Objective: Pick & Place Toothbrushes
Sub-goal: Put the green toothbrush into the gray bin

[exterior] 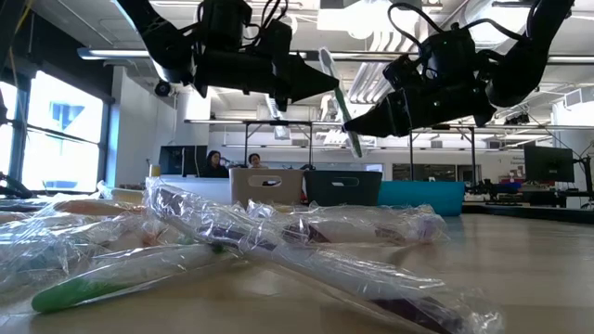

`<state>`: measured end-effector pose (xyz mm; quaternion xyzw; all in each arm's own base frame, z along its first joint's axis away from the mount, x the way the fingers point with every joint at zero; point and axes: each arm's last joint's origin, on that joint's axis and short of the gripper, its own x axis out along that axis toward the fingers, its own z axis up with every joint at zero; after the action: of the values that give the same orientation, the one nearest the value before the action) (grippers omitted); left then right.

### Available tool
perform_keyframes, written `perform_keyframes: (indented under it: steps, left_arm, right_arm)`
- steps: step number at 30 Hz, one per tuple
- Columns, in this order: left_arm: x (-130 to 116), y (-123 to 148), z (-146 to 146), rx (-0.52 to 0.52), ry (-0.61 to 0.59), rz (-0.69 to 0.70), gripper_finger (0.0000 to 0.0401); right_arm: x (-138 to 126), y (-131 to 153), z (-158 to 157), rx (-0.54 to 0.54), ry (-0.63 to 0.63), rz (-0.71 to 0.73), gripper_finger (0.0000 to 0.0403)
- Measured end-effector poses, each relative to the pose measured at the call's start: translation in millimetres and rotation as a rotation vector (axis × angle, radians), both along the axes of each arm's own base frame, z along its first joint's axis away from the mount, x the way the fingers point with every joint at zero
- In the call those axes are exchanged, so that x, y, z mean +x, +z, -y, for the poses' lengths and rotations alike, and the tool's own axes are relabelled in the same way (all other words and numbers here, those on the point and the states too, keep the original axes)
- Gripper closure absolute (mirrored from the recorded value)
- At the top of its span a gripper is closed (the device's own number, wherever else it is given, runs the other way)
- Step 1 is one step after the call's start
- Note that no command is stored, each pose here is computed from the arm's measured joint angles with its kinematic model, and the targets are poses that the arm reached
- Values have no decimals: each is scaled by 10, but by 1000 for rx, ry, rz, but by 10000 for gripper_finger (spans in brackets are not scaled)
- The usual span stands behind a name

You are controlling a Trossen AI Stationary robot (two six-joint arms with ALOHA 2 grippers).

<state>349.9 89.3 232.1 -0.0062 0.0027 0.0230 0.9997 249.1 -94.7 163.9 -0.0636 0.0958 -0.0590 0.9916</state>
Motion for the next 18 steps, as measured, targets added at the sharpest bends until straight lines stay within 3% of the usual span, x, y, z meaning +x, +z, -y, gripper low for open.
perform_keyframes:
  steps: [5, 12, 18]
  left_arm:
    - [-25, 45, -8, 9, 18, 4, 389]
    - [-158, 169, -132, -5, 49, -28, 389]
    - [-337, 322, -285, -13, 119, -48, 389]
  right_arm:
    - [-8, 8, 40, -26, -135, -3, 161]
    - [-29, 102, -1, -14, -22, 37, 142]
    - [-48, 142, 12, -23, -87, 43, 141]
